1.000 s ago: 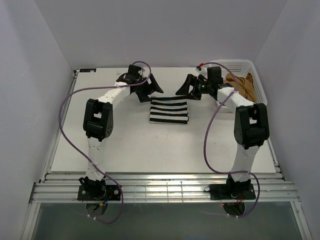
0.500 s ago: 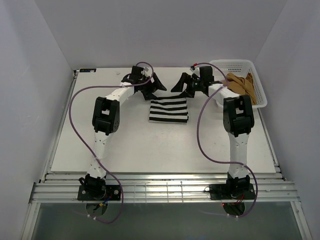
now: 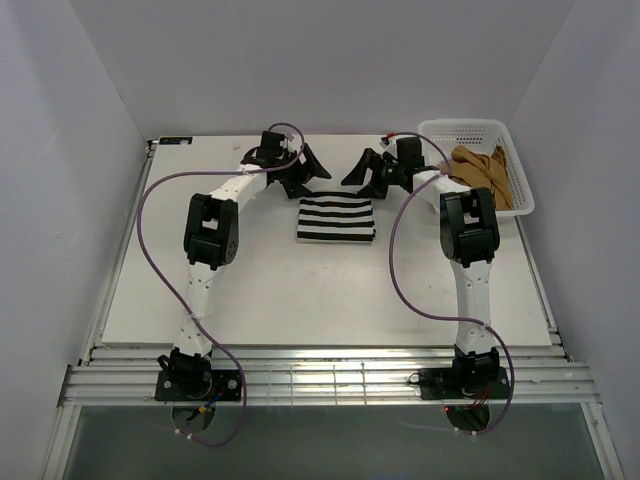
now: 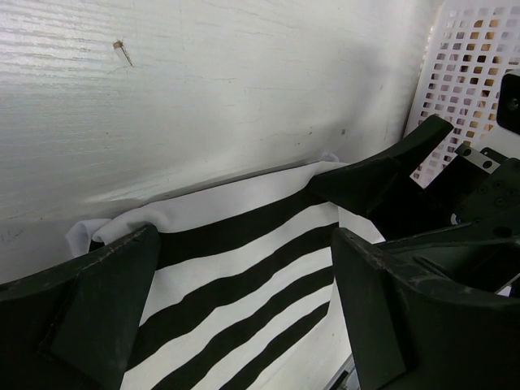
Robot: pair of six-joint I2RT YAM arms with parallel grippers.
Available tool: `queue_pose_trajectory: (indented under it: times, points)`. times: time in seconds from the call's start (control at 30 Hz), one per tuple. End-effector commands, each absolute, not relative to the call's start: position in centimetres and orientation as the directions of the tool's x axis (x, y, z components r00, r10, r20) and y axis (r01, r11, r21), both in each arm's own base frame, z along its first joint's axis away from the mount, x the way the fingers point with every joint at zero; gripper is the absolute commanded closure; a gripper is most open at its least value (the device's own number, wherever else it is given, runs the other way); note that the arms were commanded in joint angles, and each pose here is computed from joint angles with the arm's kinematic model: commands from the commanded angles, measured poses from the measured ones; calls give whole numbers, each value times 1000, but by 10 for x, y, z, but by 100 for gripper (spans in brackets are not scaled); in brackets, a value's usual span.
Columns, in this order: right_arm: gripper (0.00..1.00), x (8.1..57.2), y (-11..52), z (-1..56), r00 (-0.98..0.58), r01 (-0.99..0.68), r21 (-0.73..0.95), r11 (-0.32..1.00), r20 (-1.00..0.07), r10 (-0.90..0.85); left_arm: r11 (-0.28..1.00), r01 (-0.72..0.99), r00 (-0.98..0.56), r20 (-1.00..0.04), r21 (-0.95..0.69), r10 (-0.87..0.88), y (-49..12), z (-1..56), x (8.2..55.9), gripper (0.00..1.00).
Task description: Fold and stack the tank tops
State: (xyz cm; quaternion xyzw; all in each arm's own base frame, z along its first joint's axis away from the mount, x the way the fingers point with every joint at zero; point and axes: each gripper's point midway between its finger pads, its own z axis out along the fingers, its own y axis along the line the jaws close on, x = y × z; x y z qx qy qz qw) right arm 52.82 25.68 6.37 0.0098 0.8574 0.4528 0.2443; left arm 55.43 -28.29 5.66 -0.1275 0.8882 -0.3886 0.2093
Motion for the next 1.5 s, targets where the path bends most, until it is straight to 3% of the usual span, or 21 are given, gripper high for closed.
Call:
queue_pose_trajectory:
  times: [0.0,0.27,0.33,0.37,0.4,0.47,0.63,0.77,0.93,1.07,1.2,1.37,1.43,1.47]
  points:
    - [10,544,249,79,-850,-238,761,604,-464,250,705,-80,-855,-315,-705,-412,-267,62,562,2]
    - [10,513,239,215,-687,-473,606,639,-708,164,699,88,-788,-479,-710,-387,-265,166,564,2]
    - [10,489,236,204,-708,-456,601,656,-692,141,705,128,-772,-516,-698,-371,-261,189,554,2]
    - [10,476,232,224,-677,-477,583,658,-721,148,714,109,-788,-498,-691,-362,-258,178,545,2]
    - [10,457,229,197,-719,-443,600,666,-681,136,717,104,-791,-495,-689,-360,-256,178,539,2]
    - [10,434,225,206,-701,-459,592,662,-699,139,729,73,-810,-467,-681,-355,-249,170,519,2]
    - [10,369,212,170,-766,-401,612,681,-632,117,777,53,-843,-445,-627,-302,-234,149,484,2]
    - [10,320,200,160,-762,-403,564,721,-643,77,832,39,-873,-423,-553,-241,-222,119,473,2]
    - [10,293,178,146,-768,-387,484,785,-641,16,861,58,-897,-404,-506,-177,-219,84,472,2]
    - [10,281,170,142,-777,-382,460,802,-630,-8,855,86,-919,-372,-511,-129,-225,63,472,12]
    - [10,282,171,143,-773,-387,460,799,-635,-9,856,89,-934,-342,-509,-107,-230,45,467,31]
    - [10,283,170,139,-781,-379,457,805,-624,-13,860,85,-950,-302,-503,-83,-235,23,457,47]
    - [10,283,169,137,-783,-374,456,808,-621,-13,859,87,-955,-288,-505,-73,-238,18,453,61]
    - [10,283,170,136,-784,-375,454,808,-620,-15,859,93,-957,-284,-503,-62,-240,14,450,61]
